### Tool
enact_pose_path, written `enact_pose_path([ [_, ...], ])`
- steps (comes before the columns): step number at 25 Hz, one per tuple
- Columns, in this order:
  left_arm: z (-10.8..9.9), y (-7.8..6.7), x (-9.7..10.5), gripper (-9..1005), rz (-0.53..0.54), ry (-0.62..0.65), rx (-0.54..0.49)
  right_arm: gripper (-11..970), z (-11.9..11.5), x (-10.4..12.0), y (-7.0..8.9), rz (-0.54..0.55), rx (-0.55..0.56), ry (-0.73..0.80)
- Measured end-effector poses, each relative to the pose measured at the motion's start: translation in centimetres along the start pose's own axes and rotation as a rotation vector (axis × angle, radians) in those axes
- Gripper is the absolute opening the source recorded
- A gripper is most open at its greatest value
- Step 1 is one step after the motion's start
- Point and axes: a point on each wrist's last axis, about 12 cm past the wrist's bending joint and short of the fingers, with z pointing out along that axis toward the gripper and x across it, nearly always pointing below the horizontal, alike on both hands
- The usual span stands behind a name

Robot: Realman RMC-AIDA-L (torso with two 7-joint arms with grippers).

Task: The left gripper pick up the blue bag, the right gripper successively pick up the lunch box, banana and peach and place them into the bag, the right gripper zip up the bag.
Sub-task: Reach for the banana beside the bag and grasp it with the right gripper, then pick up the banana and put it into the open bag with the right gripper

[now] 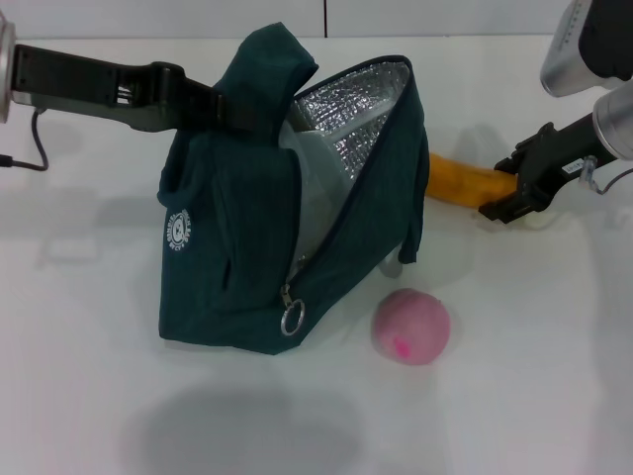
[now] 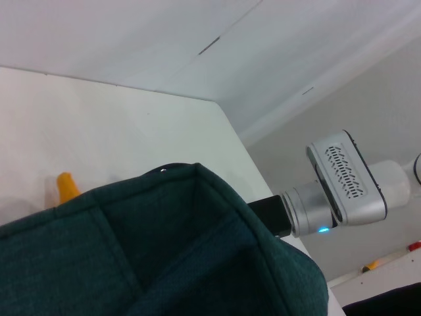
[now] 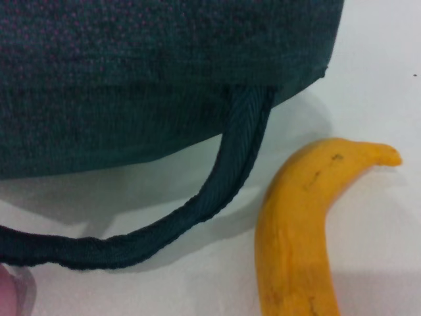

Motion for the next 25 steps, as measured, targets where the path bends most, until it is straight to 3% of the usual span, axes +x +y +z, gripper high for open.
enact_pose_path([
  [5,0.0,0.0,0.0,35,0.004,0.001,-0.002,697,0.0,0.0,0.0,-0.001,-0.001,0.003],
  [11,0.0,0.0,0.0,35,0.006,0.001,-0.002,493,0.0,0.0,0.0,-0.002,-0.004,0.003],
  [25,-0.3,0.2,0.1,35,0.004,-0.005,-0.007,450,-1.9,0.2,-0.4,0.009,0.015,-0.05],
])
